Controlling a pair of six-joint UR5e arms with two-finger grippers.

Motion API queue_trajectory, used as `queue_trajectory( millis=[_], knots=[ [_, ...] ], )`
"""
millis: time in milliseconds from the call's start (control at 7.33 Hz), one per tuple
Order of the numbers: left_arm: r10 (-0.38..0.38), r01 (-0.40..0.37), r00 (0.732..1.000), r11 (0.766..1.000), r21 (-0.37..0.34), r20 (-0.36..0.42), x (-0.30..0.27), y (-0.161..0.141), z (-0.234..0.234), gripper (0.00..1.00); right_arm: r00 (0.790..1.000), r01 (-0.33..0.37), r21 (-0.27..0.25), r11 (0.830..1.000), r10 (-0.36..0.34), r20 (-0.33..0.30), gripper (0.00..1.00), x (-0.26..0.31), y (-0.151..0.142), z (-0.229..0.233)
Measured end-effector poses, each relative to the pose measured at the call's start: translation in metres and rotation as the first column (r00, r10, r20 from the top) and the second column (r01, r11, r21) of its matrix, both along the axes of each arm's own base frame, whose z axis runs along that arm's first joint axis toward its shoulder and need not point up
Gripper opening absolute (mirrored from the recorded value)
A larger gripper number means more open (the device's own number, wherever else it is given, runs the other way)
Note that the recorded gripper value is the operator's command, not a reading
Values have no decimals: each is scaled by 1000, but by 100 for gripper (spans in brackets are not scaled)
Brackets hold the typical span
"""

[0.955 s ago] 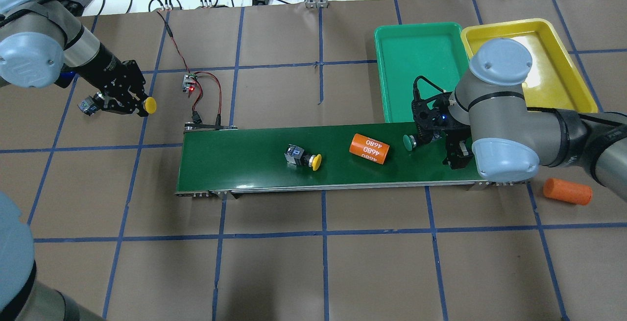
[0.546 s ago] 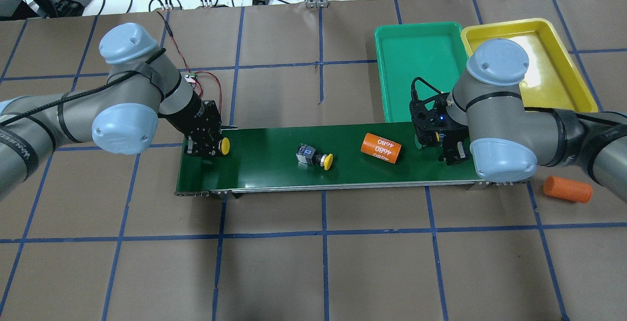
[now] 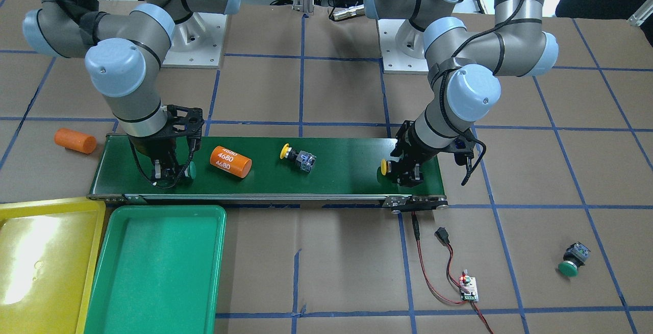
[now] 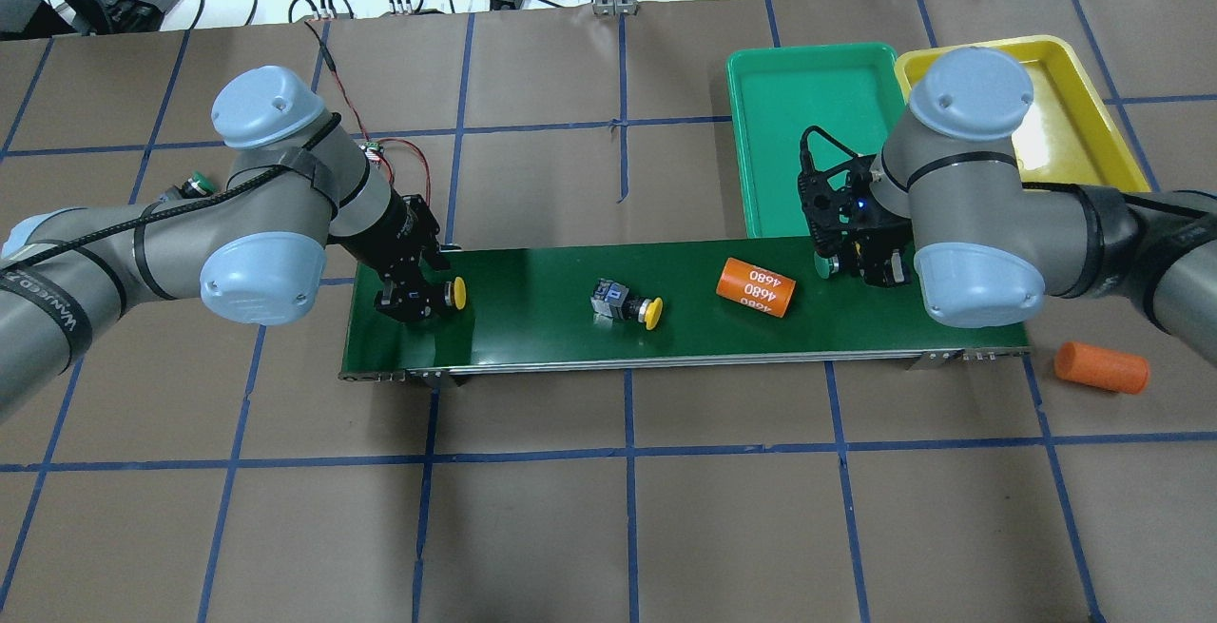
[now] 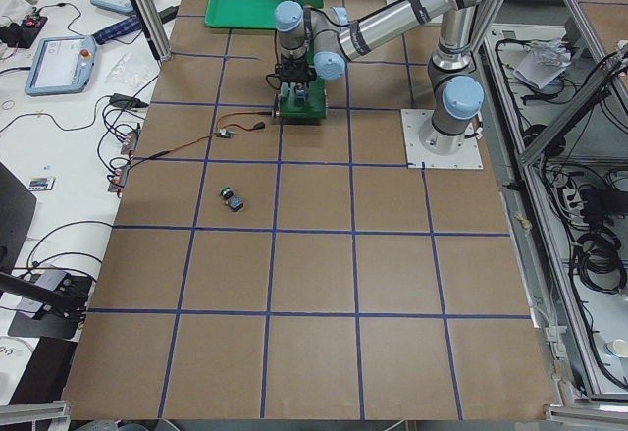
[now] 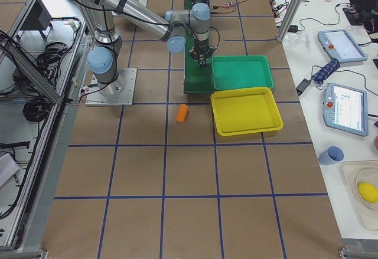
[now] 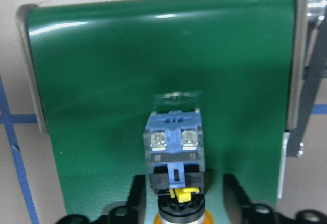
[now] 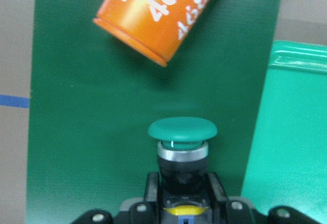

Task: Sort buttons by color to trays
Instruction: 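Place yellow button on belt with left gripper while right gripper lifts green button, then lower green button into green tray with right gripper while left gripper reaches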

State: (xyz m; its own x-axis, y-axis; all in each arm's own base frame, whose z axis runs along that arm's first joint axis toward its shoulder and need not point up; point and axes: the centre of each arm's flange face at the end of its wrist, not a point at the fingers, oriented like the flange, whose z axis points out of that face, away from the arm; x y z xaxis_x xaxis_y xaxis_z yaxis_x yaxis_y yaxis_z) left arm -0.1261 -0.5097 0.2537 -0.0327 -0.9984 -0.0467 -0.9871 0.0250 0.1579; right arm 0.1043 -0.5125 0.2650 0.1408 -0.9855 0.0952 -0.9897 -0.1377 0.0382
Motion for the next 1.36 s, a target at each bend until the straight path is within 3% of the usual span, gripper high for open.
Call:
queue_trajectory(
  millis=[273,546,682,819,1092,1365],
  knots=[
    [-3,6,999,998,-67,43,36,-26,36,100,1000,2,-16,1000,-2,-3,7,-3,-39,5],
    [-83,93,989,992,-82,123,168,-65,44,100,1000,9,-3,1000,-9,-1,10,-10,-71,-13],
    [-127,140,981,986,-86,145,217,-80,42,100,1000,18,8,1000,-18,0,61,-12,-83,-26],
    [-151,168,968,983,-73,202,249,-95,43,100,1000,22,14,1000,-22,-1,90,-14,-90,-37],
    [-145,183,917,981,-68,371,286,-118,41,100,1000,25,19,999,-25,-1,92,-14,-94,-44],
    [-93,176,895,972,-153,437,316,-144,21,100,1000,27,14,1000,-27,-2,92,-15,-93,-40]
  ],
)
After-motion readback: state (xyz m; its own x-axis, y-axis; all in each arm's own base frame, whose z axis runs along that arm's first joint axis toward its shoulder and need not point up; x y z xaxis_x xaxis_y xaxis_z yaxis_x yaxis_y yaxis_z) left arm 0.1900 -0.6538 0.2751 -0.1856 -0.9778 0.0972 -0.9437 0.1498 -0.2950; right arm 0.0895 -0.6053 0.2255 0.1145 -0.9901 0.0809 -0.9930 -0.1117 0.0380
